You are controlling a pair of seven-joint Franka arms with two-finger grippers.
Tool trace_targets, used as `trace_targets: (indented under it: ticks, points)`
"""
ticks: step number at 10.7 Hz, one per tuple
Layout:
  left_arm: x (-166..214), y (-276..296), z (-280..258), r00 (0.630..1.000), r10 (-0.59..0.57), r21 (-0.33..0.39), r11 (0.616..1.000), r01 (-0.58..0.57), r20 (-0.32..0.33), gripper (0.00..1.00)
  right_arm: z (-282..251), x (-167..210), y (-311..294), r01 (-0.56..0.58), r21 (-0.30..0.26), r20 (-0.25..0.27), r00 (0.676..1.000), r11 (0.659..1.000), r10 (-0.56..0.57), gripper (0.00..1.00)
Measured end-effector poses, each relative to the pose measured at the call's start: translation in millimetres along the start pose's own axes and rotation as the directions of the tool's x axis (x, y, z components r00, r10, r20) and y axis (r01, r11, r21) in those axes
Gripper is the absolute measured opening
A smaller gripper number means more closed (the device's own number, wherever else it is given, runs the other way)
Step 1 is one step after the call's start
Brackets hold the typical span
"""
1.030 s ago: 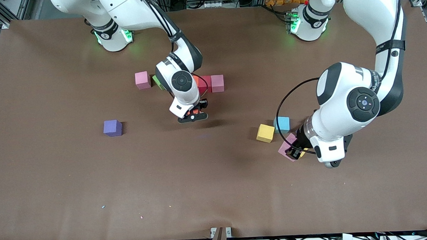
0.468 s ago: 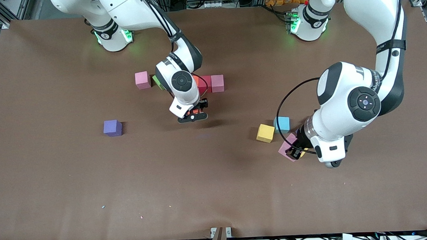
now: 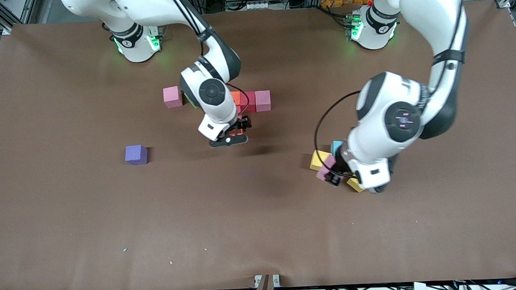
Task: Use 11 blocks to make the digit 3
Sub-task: 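Grasp the purple cube with the right gripper while the left gripper places pink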
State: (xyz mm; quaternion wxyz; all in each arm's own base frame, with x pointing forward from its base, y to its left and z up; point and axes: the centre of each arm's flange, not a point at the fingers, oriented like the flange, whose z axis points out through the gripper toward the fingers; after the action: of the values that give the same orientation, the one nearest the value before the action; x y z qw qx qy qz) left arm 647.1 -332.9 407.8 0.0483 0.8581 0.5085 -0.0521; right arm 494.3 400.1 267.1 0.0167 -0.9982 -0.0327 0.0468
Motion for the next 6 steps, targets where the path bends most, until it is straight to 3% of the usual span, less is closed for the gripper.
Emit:
trace_targets:
  ticks: [3, 6]
  points:
    - [-74, -7, 67, 0.984, -0.180, 0.015, 0.984, 0.180, 0.001, 0.54, -41, 57, 124, -0.156, -0.013, 0.004, 0.988, 0.988, 0.156, 1.00]
    - [-142, -43, 146, 0.974, -0.223, 0.076, 0.972, 0.224, -0.025, 0.54, -33, 89, 278, -0.195, -0.036, 0.025, 0.980, 0.980, 0.196, 1.00]
